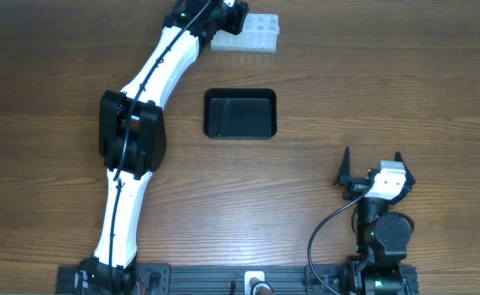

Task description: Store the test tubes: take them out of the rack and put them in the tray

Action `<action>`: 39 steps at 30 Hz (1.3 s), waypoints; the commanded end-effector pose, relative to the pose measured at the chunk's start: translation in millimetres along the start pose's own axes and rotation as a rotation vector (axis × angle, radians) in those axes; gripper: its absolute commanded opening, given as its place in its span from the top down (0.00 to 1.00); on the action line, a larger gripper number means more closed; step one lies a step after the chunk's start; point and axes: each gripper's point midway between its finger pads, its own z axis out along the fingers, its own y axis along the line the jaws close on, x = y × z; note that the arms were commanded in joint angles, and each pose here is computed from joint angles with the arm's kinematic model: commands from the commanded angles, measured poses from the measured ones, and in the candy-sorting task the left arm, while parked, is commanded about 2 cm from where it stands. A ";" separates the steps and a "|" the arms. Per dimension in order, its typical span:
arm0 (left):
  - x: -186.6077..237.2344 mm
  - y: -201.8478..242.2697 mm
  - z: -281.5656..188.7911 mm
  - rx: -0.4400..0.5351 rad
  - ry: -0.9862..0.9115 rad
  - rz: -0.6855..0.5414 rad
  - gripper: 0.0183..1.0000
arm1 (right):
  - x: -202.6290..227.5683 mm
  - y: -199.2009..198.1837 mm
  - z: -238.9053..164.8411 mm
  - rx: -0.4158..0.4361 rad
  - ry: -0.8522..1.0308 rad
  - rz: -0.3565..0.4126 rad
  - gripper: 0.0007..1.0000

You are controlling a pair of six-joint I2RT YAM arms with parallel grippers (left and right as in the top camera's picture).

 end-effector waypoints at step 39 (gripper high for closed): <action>1.3 -8.4 13.5 0.015 -0.026 0.027 0.80 | 2.3 -0.2 0.1 0.000 0.001 0.010 0.01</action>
